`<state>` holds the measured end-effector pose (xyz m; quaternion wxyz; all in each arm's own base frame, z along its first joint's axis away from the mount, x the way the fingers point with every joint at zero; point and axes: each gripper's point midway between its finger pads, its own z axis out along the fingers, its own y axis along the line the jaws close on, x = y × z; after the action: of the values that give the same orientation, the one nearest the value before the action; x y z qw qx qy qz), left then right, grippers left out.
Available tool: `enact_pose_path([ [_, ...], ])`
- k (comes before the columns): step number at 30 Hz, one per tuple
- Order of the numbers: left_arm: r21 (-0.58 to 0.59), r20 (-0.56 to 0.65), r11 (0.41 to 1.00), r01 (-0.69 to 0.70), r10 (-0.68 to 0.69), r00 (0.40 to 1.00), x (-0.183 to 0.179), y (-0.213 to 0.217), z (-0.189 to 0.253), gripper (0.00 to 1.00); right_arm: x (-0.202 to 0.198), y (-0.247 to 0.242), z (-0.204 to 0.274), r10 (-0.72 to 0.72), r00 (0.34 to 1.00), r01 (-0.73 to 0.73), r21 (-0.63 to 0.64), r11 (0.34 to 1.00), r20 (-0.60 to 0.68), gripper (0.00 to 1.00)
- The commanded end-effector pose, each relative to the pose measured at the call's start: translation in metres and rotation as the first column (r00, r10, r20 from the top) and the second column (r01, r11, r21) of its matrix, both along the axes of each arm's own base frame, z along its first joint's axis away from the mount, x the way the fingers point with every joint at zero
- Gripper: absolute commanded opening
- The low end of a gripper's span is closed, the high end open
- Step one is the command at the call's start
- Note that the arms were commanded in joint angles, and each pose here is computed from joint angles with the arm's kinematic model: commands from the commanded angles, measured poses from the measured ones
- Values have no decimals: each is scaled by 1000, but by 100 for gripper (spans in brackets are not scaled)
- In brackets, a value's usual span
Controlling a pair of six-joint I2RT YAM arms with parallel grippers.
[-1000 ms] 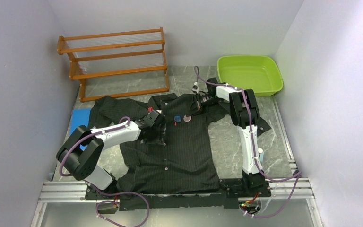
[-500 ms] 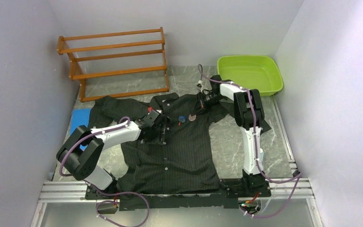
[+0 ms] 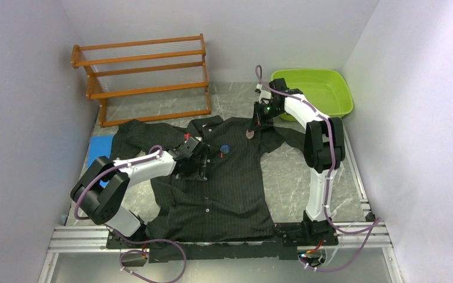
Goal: Pin the brooch onto the clothing
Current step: Pin the brooch to the clothes.
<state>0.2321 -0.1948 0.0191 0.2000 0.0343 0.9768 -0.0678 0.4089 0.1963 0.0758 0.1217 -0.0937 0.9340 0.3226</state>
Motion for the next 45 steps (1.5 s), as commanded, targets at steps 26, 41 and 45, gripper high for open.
enact_pose_path([
  [26,83,-40,996,-21,24,999,-13,21,-10,67,-16,74,-47,150,986,-128,235,964,-78,0],
  [41,84,-40,996,-23,26,999,-14,20,-11,67,-13,13,-75,57,984,-29,164,986,-168,0],
  [45,96,-36,995,-29,32,999,-13,22,-9,67,-4,0,-64,-7,990,15,52,999,-142,0],
])
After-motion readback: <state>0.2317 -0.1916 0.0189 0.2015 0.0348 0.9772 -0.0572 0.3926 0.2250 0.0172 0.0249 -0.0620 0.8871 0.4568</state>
